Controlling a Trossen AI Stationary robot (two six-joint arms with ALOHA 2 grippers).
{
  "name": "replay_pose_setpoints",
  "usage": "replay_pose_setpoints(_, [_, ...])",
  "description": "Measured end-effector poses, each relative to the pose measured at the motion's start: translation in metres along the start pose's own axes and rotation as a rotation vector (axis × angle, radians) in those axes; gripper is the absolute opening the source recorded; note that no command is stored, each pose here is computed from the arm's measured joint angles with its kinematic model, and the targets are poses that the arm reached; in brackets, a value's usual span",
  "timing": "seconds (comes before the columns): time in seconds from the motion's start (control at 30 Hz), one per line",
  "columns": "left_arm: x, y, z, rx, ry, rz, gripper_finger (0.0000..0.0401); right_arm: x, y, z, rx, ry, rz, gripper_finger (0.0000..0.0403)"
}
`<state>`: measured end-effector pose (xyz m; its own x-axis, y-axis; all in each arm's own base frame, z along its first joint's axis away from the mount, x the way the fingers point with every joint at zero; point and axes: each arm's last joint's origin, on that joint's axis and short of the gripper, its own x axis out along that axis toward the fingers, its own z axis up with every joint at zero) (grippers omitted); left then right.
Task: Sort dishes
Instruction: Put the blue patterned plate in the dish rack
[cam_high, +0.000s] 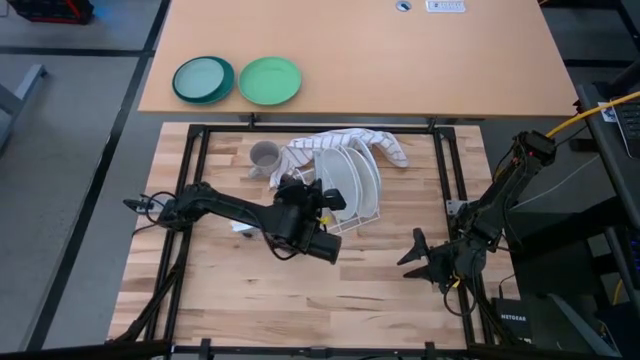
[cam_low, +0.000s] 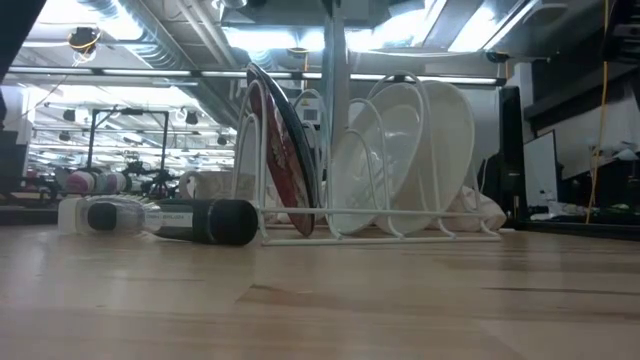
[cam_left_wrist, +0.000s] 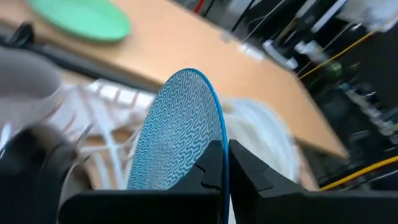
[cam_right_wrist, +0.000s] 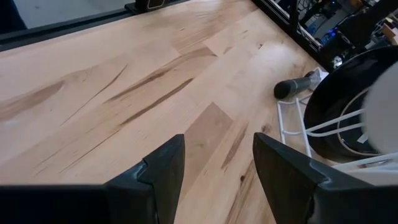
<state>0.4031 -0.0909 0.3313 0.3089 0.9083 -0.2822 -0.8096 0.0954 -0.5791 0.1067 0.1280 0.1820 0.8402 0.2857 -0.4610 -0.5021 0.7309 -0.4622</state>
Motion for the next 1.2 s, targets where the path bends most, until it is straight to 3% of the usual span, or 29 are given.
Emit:
replay_pose_setpoints(0.23, [0.02, 0.019, -0.029, 0.017, 0.104, 0.121, 0.0, 0.0, 0.0, 0.0, 0.0, 0.002, -0.008, 0.0195])
replay_pose_setpoints(0.37, [0.029, 0.027, -0.044, 0.019, 0.117, 0.137, 0.0, 0.0, 0.0, 0.0, 0.001, 0.002, -0.008, 0.0195])
replay_pose_setpoints(0.67, [0.034, 0.031, -0.049, 0.064, 0.114, 0.141, 0.0009, 0.0, 0.001, 0.001, 0.004, -0.009, 0.025, 0.0195])
replay_pose_setpoints(1.2, [0.02, 0.04, -0.048, 0.218, 0.135, 0.159, 0.0106, 0.0, 0.001, 0.001, 0.006, -0.013, 0.027, 0.0195])
